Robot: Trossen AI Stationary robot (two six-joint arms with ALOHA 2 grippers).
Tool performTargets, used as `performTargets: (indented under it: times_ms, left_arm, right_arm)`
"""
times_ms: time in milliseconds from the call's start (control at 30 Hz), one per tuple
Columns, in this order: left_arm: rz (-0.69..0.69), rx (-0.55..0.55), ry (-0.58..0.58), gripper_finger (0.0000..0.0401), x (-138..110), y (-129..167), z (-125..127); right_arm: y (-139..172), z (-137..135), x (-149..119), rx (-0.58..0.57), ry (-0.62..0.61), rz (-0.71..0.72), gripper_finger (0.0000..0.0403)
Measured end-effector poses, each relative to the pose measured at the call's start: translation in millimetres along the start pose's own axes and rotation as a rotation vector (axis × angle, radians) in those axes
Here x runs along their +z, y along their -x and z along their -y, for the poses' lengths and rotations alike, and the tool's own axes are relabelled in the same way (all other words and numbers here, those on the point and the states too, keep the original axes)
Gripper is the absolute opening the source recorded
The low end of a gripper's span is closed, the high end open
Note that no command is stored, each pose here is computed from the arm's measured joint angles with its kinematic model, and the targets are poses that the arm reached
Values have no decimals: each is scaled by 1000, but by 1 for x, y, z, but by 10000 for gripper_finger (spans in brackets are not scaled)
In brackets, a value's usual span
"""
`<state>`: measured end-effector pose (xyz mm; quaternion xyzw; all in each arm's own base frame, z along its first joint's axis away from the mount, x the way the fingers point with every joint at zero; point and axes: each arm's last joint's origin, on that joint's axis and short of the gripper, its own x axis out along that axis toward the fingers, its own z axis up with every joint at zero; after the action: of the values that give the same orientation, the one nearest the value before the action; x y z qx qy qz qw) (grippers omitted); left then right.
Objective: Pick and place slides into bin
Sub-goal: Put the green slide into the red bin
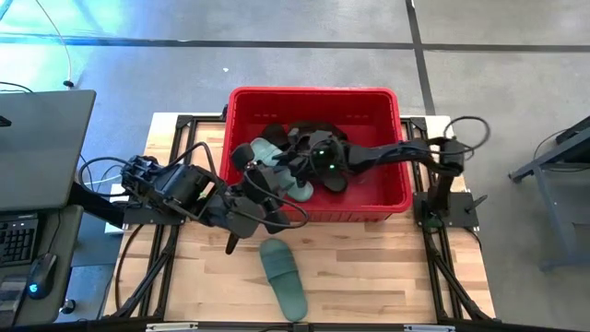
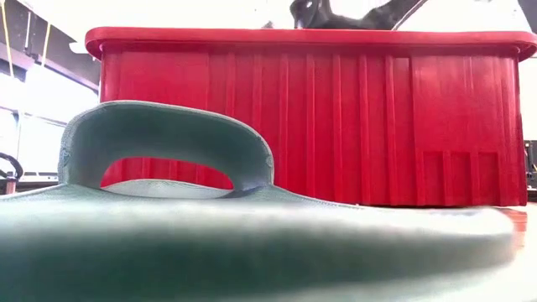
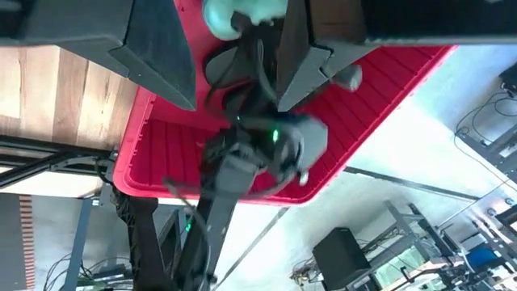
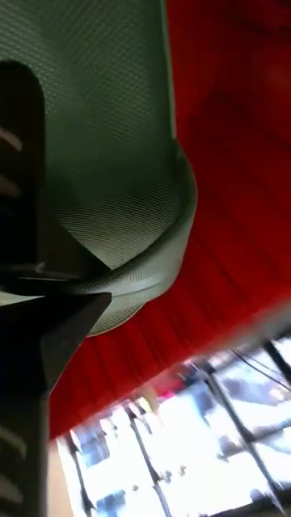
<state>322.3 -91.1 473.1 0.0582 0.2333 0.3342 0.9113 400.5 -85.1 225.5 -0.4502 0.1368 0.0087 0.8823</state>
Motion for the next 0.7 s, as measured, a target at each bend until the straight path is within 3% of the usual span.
performTargets:
  times_ms: [133, 267, 367, 533, 700]
  left_arm:
    - [-5, -13, 0, 159, 0, 0, 0]
    - [-8, -17, -1, 159, 0, 0, 0]
    - [-10, -18, -4, 159, -1, 0, 0]
    - [-37, -67, -13, 159, -2, 0, 2]
    - [-76, -162, -14, 159, -3, 0, 4]
  right_arm:
    - [-18, -18, -13, 79, -102, -77, 35]
    - [-28, -25, -10, 162, -206, -55, 69]
    - [-31, -29, -3, 236, -217, -33, 98]
    - [-34, -22, 17, 248, -261, -40, 150]
    - [-35, -8, 36, 208, -287, -204, 194]
